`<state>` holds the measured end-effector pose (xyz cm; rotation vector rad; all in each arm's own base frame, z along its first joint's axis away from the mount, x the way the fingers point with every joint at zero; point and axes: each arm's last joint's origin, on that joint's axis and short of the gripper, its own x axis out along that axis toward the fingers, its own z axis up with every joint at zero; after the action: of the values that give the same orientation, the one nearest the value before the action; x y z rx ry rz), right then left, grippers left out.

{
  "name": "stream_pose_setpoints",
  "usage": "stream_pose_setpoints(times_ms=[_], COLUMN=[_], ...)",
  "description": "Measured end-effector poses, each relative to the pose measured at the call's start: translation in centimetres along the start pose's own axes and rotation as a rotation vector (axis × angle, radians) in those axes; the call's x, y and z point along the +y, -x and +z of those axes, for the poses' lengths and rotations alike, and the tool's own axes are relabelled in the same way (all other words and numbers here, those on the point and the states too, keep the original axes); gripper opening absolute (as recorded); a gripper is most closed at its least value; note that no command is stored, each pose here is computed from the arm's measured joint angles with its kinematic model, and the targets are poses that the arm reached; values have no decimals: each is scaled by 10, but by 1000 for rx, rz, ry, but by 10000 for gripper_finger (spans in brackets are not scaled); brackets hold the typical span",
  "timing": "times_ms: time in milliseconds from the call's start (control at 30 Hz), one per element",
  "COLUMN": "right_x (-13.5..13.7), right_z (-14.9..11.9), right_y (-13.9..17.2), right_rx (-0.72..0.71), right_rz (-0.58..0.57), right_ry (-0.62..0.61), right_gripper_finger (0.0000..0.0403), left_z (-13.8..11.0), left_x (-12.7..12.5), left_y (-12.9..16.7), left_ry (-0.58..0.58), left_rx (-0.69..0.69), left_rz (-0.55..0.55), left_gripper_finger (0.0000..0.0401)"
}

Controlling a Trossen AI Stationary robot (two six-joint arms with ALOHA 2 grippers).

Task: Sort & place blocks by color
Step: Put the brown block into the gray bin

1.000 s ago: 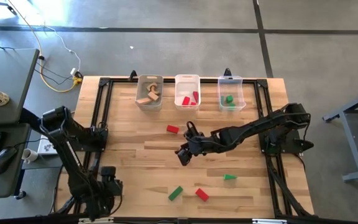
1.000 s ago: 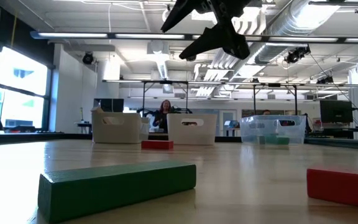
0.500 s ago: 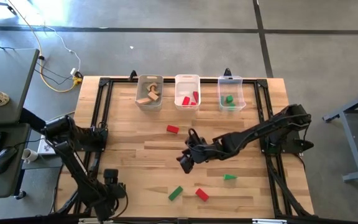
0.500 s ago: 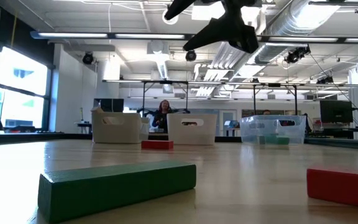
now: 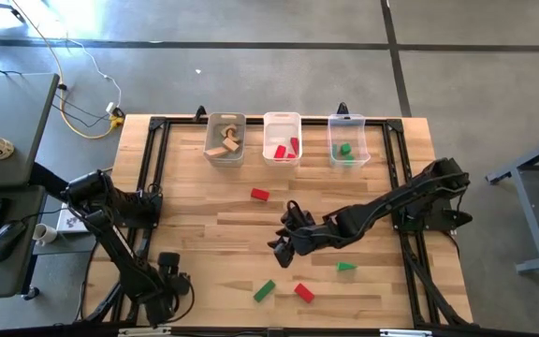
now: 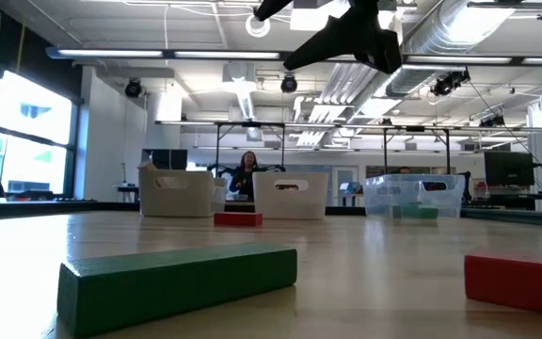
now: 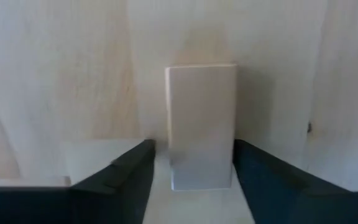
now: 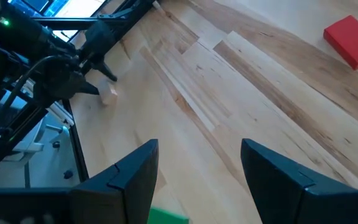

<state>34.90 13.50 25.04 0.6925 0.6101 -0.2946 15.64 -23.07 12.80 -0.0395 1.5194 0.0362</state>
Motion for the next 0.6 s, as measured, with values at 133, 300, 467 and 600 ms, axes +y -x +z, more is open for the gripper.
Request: stream_pose_setpoints(times_ms=[133,300,467,600], right_x=[0,1,5,2], right_z=[0,-2,-10,-19], right_y=[0,0,3,6], right_rx=[0,40,73,114], right_rz=[-1,26,36,-18], right_ry=[-21,-35,-24,-43], right_gripper_finger=[215,215,215,215], left_z=[2,2,5,14], left_x=[0,1,8,19], left_y=[-1,1,12,32], left_ry=[-13,-14,9,61], left_rx=[6,-7,-73,-175], left_rz=[-13,-3,-1,2], left_gripper_finger=[139,97,97,97])
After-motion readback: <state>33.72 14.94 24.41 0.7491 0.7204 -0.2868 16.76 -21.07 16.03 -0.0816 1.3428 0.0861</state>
